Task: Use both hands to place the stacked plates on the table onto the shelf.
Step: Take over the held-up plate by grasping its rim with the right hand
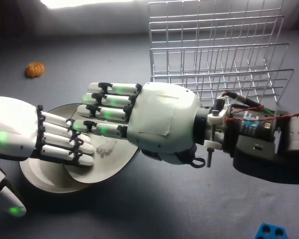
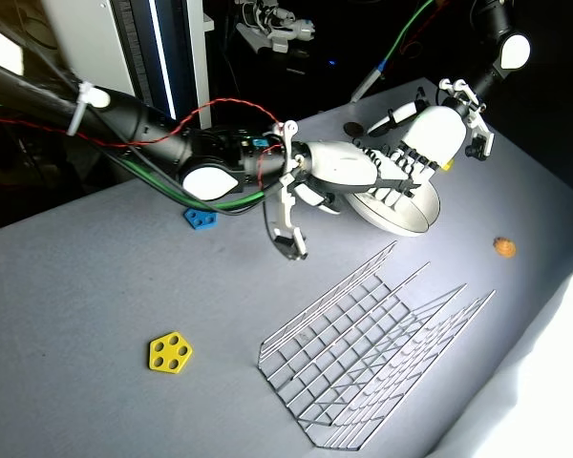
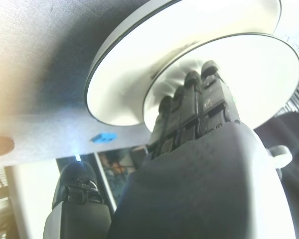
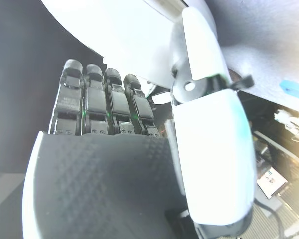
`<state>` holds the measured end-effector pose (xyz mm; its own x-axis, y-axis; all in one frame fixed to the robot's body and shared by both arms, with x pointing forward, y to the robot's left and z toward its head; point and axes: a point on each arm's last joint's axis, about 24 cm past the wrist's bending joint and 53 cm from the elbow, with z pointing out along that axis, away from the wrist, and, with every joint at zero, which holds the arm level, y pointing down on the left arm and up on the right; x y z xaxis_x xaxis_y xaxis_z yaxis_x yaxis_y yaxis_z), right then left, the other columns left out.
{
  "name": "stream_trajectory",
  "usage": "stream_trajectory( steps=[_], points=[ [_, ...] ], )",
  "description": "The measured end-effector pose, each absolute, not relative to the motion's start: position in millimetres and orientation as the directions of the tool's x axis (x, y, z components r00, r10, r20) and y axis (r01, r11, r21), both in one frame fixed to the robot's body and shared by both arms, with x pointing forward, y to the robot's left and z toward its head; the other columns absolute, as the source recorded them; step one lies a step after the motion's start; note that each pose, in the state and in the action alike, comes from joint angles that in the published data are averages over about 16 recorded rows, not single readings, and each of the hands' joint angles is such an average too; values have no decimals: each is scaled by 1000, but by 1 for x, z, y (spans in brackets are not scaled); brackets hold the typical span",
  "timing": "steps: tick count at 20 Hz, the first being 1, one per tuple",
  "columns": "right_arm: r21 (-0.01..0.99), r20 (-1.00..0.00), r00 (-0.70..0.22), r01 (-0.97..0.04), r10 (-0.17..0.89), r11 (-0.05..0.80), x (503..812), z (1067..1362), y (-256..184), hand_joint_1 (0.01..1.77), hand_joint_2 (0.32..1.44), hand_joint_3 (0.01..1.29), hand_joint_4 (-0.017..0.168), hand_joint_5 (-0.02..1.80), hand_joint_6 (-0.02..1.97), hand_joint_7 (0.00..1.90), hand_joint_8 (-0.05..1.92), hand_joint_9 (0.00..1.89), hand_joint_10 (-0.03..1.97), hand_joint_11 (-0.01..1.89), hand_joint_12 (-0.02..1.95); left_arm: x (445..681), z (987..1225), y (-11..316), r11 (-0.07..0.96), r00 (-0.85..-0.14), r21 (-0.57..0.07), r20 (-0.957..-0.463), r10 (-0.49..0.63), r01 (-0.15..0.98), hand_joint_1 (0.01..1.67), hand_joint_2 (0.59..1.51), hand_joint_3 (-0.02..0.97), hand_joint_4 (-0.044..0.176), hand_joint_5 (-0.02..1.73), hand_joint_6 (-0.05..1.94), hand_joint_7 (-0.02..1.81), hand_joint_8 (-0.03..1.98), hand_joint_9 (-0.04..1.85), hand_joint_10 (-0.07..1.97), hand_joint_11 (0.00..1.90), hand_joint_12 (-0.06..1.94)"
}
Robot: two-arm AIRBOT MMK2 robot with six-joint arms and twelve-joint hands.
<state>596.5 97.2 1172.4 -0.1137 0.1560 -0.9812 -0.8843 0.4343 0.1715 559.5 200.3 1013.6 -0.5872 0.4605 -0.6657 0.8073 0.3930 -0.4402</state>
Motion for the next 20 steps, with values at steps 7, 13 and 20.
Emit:
stream_trajectory(
  steps=[7,13,20],
  points=[
    [165,-983,-114,-887,142,431,600,1165,112,1145,1197,22,3,288,40,258,25,224,89,45,703,560,1014,200,393,-587,-440,-666,461,808,15,1101,17,-3,15,0,-10,-20,20,9,16,-6],
    [158,-984,-104,-891,147,425,599,1166,117,1141,1178,19,-1,523,228,558,137,531,208,221,1176,559,1014,200,392,-587,-440,-666,461,808,15,1104,16,-4,9,7,-10,-20,20,9,15,-6],
    [151,-982,-88,-896,167,418,598,1171,116,1151,1090,15,3,728,560,802,499,863,326,510,1379,561,1016,198,388,-579,-434,-672,462,813,15,1106,17,-4,7,16,-3,-18,19,9,15,-6]
  ],
)
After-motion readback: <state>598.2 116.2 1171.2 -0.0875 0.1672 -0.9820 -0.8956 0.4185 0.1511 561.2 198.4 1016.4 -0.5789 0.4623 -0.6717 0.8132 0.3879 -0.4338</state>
